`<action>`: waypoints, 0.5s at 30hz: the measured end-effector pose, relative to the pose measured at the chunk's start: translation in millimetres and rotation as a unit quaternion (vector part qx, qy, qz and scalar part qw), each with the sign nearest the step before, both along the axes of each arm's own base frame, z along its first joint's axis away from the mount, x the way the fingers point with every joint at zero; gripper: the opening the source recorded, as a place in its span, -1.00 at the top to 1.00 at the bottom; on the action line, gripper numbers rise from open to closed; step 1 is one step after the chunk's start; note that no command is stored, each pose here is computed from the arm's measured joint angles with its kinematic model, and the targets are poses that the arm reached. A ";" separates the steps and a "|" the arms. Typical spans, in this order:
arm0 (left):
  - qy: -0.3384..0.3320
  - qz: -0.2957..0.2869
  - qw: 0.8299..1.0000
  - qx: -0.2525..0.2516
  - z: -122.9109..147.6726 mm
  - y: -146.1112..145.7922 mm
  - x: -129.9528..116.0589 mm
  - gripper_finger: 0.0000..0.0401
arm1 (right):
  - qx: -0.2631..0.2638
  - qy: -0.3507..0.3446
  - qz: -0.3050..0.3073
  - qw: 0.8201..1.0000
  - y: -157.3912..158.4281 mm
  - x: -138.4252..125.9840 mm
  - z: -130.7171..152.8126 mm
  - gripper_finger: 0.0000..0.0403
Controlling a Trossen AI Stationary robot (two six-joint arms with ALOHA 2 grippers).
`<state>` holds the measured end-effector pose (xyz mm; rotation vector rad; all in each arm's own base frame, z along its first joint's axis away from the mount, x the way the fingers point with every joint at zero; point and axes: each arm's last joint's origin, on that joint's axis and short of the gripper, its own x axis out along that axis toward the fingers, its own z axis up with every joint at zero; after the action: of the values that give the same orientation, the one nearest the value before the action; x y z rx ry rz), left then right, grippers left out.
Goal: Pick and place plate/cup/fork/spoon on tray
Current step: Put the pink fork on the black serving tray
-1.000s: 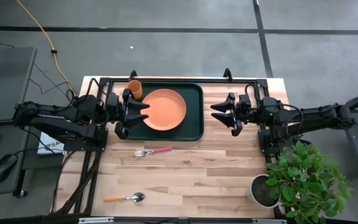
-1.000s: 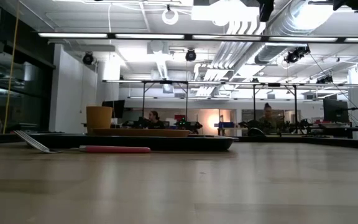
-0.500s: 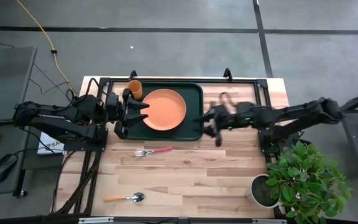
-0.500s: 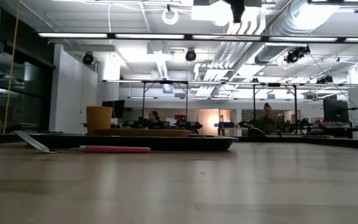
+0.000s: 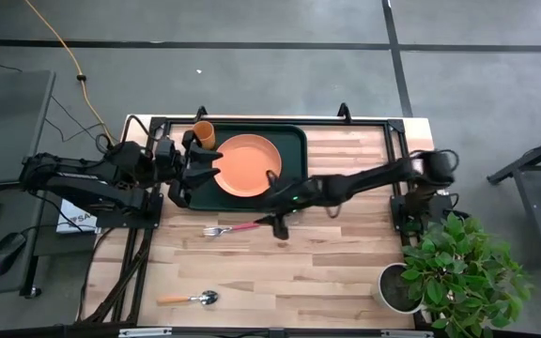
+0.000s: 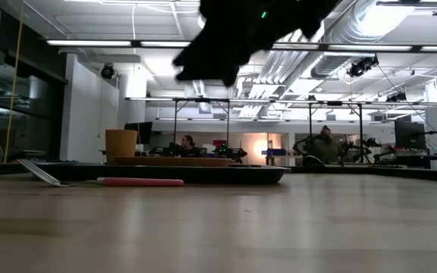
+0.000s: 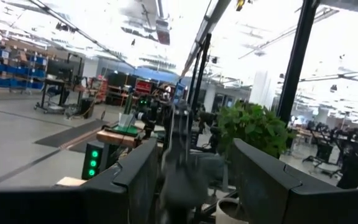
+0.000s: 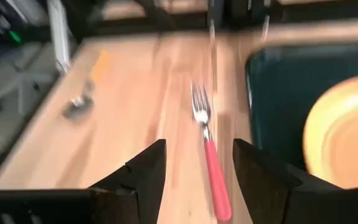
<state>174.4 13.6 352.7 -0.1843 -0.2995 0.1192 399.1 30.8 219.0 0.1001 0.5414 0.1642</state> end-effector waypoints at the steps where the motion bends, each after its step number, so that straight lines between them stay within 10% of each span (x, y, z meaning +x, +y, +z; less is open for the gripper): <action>1: -0.003 0.000 1.000 0.000 0.5 0.1 -0.2 0.07 | -0.002 0.009 0.001 1.000 0.4 5.5 -8.3 0.12; 15: -0.009 0.001 1.000 0.001 1.6 0.1 -0.5 0.07 | -0.001 0.101 0.023 0.995 5.0 54.6 -102.0 0.12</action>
<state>173.9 13.7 354.3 -0.1841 -0.3167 0.1186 453.7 35.8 117.0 0.1037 0.7450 0.2005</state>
